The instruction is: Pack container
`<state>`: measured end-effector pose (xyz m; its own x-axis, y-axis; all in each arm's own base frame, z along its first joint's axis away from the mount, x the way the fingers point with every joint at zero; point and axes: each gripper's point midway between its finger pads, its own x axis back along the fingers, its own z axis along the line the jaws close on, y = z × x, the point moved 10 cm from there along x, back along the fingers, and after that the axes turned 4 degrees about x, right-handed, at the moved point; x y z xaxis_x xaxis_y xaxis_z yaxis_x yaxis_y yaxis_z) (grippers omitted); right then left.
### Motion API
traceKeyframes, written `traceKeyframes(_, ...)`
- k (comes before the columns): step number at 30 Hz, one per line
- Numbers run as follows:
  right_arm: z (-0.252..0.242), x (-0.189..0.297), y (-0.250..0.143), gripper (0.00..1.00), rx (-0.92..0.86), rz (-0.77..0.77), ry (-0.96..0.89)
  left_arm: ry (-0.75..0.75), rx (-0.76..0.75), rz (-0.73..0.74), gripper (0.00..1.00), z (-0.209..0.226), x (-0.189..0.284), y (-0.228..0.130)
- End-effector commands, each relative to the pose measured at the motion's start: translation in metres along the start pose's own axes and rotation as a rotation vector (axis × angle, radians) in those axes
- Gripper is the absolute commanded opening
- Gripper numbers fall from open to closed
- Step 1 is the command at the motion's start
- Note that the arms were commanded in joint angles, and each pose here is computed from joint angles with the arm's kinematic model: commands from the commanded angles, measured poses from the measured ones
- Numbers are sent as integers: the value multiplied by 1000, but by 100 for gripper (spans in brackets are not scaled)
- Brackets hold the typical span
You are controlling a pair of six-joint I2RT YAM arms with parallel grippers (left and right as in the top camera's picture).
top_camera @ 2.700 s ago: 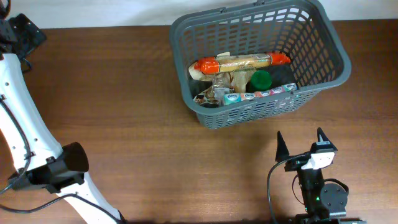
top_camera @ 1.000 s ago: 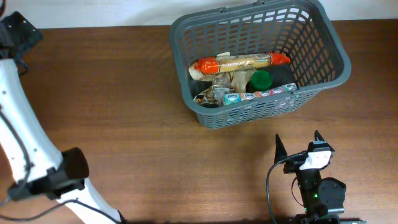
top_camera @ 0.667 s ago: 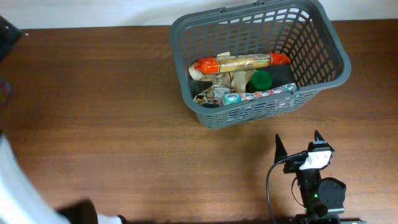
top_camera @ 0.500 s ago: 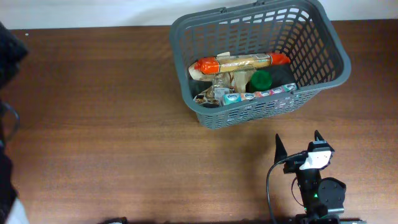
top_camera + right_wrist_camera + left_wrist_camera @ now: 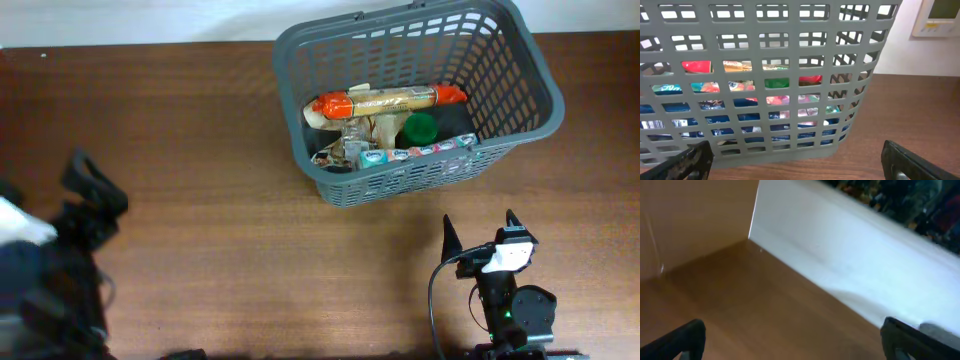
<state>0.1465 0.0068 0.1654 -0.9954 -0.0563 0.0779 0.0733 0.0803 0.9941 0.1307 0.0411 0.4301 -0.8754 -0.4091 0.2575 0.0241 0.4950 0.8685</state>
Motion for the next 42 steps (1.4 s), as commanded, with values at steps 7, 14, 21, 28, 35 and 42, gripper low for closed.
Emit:
traceKeyframes(7, -1, 0, -2, 99, 3, 2, -15, 70, 102, 127, 99, 49, -13, -95)
traceKeyframes(14, -1, 0, -2, 99, 3, 2, -15, 65, 92, 145, 99, 77, -20, -149)
traceKeyframes(21, -1, 0, -2, 99, 3, 2, -15, -3, 0, 146, 99, 85, -19, -174)
traceKeyframes(28, -1, 0, -2, 99, 3, 2, -15, -73, -233, 160, 99, 86, -19, -189)
traceKeyframes(35, -1, 0, -2, 99, 3, 2, -15, -95, -328, 188, 99, 93, -29, -214)
traceKeyframes(42, -1, 0, -2, 99, 3, 2, -15, -111, -338, 183, 99, 94, -31, -219)
